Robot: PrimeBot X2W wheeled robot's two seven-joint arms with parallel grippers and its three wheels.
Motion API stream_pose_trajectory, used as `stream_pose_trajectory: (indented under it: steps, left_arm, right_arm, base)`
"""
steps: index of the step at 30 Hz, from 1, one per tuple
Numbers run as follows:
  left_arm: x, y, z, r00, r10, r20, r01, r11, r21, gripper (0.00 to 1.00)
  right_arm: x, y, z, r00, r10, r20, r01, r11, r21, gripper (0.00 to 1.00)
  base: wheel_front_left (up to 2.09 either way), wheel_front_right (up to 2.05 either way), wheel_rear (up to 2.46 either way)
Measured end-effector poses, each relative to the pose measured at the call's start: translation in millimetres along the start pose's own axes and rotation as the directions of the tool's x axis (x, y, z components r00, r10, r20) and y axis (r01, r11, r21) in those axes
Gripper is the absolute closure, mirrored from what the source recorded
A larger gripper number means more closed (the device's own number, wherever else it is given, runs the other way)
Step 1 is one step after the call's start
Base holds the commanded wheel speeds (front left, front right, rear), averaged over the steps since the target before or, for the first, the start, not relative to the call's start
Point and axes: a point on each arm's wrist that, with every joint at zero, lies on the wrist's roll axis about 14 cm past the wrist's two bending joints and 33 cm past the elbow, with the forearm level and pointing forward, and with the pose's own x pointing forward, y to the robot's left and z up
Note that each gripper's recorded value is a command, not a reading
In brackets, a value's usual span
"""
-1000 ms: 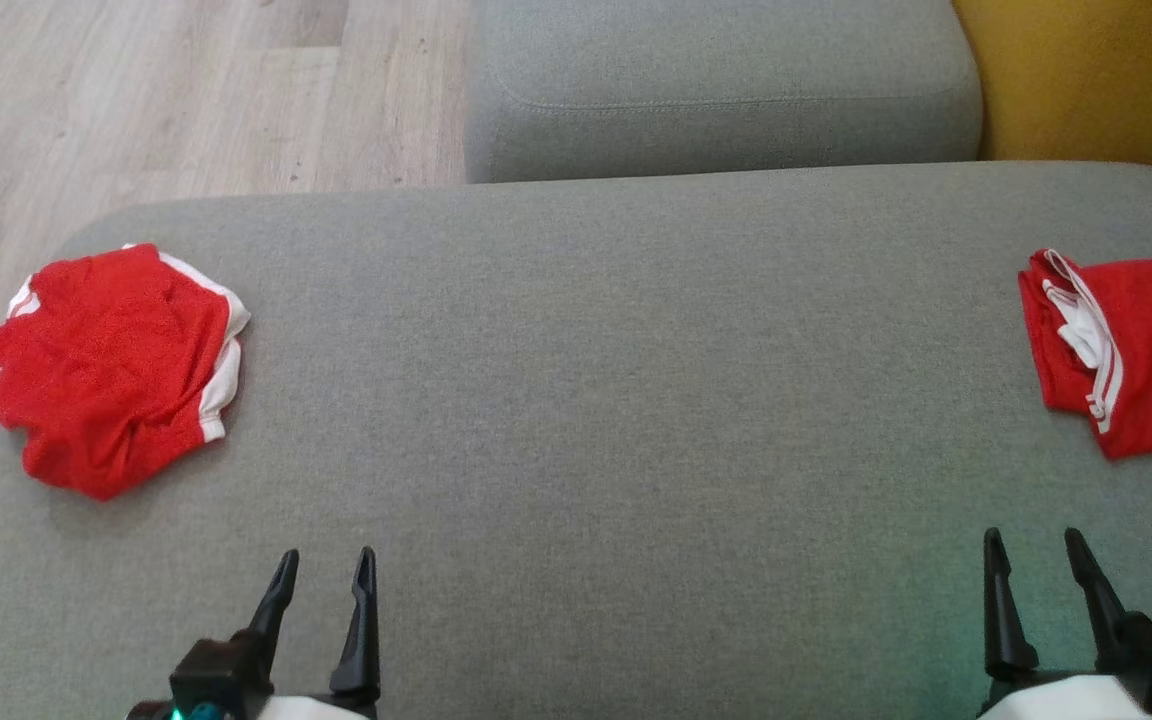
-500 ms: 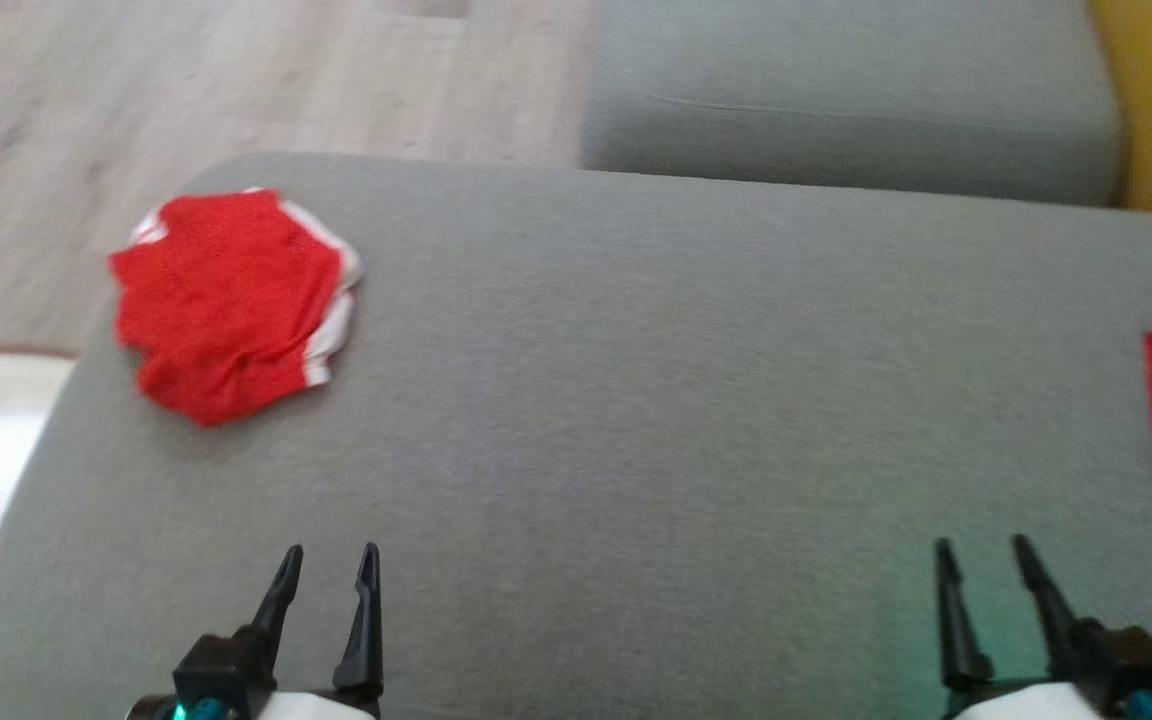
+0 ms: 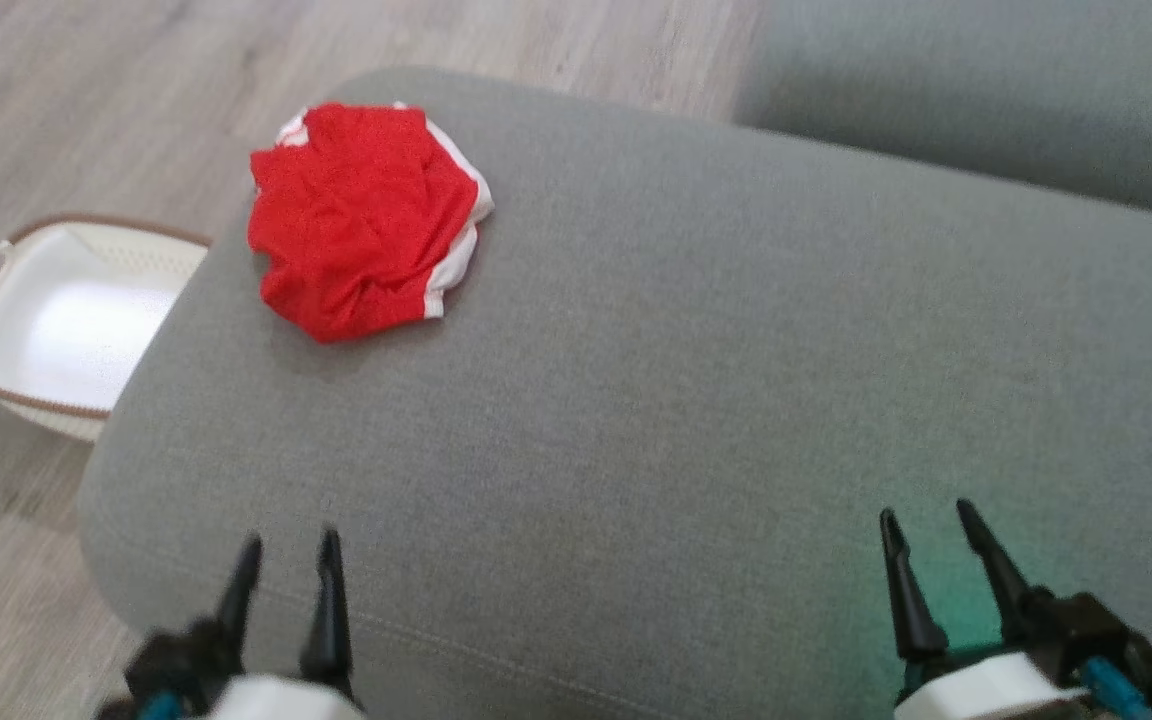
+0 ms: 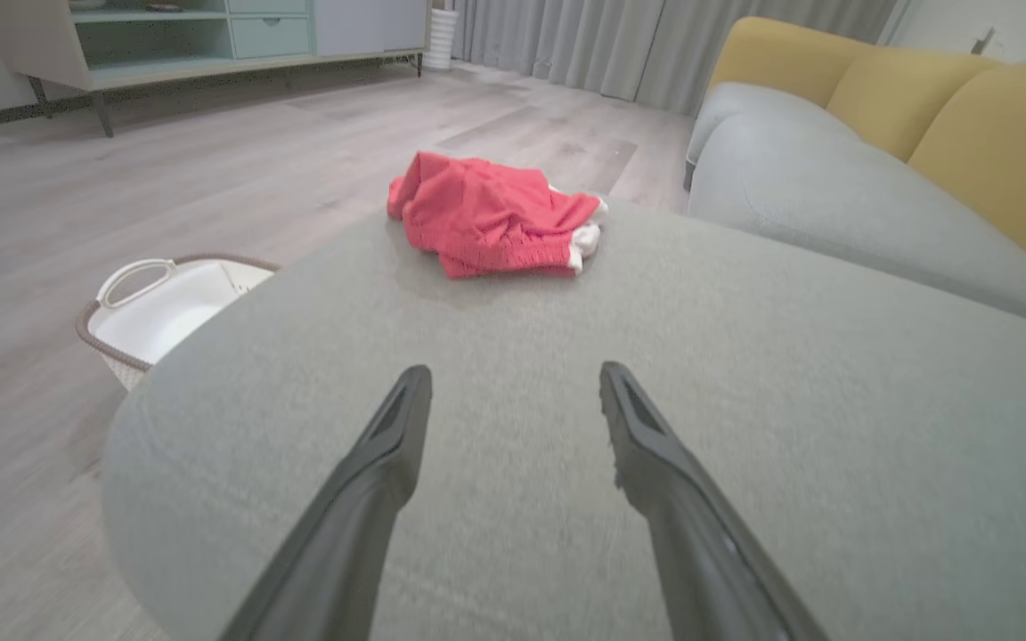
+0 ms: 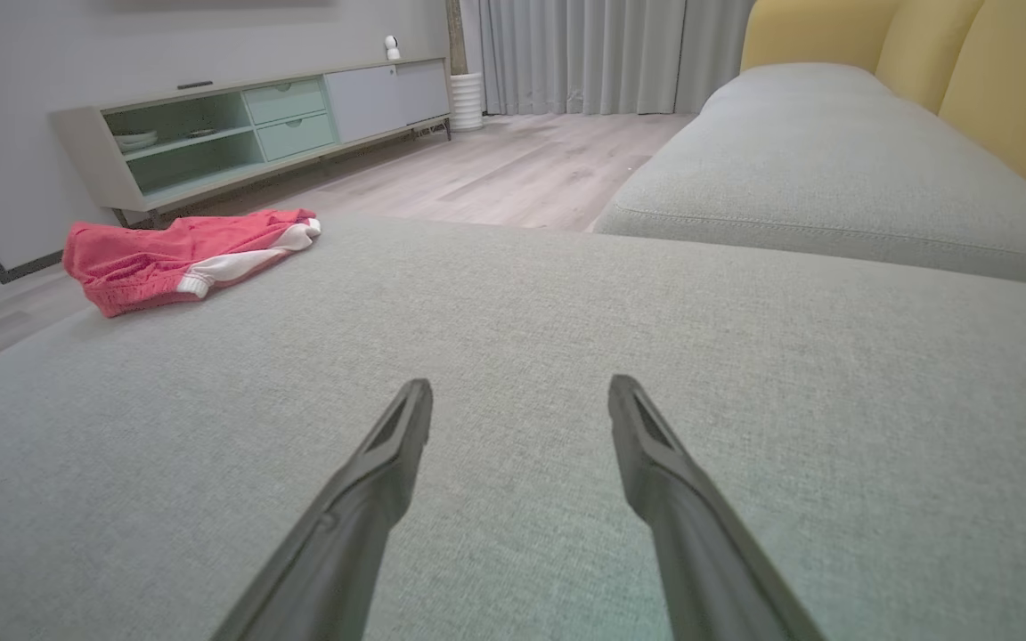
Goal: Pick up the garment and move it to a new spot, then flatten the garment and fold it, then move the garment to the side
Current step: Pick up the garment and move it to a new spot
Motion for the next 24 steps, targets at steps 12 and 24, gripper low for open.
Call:
stream_pose_trajectory:
  steps: [12, 24]
  left_arm:
    - [162.0, 6.9, 64.6, 0.992, 0.034, 0.122, -0.047, 0.993, 0.110, 0.00]
    - [251.3, 19.9, -52.6, 0.923, 0.131, -0.362, -0.034, 0.965, 0.261, 0.00]
  right_arm:
    - [53.0, -41.2, -24.1, 0.998, -0.050, -0.035, 0.048, 0.998, -0.044, 0.00]
    - [69.9, -76.6, -52.7, 0.991, -0.118, -0.061, 0.116, 0.992, -0.044, 0.00]
  base:
    - [0.00, 0.00, 0.00]
    - [0.00, 0.00, 0.00]
